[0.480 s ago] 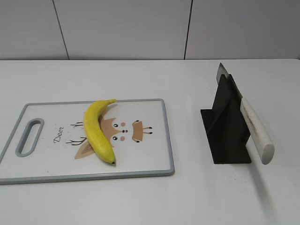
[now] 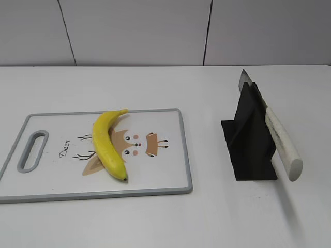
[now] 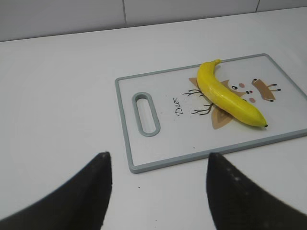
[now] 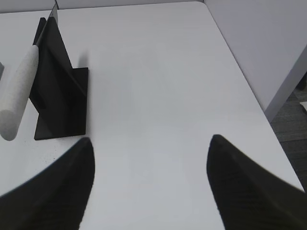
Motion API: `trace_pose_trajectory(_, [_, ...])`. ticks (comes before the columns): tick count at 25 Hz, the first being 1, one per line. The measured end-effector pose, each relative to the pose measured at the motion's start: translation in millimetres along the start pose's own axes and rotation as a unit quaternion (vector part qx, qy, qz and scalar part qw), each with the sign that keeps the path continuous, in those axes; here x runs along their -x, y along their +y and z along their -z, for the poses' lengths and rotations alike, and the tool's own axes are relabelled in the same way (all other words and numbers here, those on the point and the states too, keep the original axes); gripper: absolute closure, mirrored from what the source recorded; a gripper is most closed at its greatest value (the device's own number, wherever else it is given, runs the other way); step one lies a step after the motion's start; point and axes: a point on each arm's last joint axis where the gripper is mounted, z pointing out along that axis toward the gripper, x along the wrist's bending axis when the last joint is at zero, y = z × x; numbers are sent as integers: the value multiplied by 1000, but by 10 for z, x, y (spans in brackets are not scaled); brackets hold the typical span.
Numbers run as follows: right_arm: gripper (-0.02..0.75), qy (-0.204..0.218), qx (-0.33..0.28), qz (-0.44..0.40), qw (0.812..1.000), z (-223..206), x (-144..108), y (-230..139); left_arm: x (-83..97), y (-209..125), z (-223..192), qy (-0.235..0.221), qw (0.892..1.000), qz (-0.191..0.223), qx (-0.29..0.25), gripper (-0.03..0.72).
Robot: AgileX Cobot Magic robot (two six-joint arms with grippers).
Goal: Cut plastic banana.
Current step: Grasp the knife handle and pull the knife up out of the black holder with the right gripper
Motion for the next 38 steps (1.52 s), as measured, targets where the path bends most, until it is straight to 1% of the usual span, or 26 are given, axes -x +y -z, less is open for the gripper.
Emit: trace_pose_trajectory(38, [165, 2, 0, -1, 1000, 0, -2, 0, -1, -1, 0, 1, 1000, 0, 0, 97])
